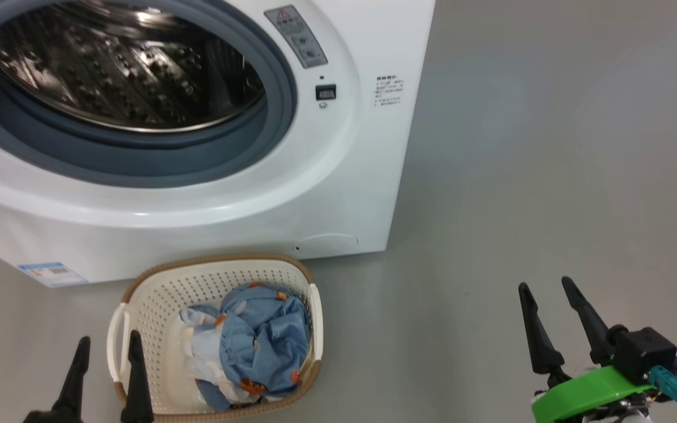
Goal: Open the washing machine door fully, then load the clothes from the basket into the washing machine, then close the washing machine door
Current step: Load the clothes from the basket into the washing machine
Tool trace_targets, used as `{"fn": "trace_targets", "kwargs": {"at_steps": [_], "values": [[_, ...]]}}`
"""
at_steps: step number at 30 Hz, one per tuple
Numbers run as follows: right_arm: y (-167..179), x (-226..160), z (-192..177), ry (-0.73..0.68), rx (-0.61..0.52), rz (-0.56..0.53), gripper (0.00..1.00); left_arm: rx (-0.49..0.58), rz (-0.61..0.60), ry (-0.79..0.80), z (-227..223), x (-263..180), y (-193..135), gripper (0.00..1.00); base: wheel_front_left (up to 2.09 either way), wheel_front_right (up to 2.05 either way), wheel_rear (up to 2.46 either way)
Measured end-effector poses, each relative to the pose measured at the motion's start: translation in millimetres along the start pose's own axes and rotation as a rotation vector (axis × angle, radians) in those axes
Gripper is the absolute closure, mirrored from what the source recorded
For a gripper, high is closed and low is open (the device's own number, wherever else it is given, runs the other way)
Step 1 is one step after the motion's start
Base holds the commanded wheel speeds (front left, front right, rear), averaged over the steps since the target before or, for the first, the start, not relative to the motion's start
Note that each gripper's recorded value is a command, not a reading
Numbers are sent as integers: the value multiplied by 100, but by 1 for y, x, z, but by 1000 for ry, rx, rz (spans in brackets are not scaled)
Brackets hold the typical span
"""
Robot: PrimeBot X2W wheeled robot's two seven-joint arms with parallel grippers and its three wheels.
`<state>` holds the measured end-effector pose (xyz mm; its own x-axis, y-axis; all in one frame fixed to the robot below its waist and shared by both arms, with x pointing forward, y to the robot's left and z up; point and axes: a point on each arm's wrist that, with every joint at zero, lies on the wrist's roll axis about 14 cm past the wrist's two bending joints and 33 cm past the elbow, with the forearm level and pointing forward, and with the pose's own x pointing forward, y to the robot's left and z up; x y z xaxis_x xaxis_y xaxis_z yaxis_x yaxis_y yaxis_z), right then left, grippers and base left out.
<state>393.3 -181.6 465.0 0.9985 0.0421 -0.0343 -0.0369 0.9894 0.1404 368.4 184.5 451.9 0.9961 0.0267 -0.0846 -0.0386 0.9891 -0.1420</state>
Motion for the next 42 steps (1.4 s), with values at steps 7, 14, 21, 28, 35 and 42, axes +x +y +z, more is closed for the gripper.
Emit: {"fn": "trace_targets", "kwargs": {"at_steps": [7,14,21,28,35,42], "values": [[-3,16,-18,44,6,-5,0,-31,-51,62,-24,31,-13,0,0,0,0],[-10,29,-43,103,5,-22,0,-51,-89,169,-66,60,-21,0,0,0,0],[-18,44,-73,162,14,-39,0,-61,-110,265,-110,95,-22,0,0,0,0],[-27,51,-107,234,14,-59,0,-79,-156,437,-177,110,-27,0,0,0,0],[-41,49,-134,296,10,-93,0,-94,-207,600,-238,115,-33,0,0,0,0],[-55,43,-154,342,24,-137,0,-105,-241,773,-289,117,-40,0,0,0,0]]}}
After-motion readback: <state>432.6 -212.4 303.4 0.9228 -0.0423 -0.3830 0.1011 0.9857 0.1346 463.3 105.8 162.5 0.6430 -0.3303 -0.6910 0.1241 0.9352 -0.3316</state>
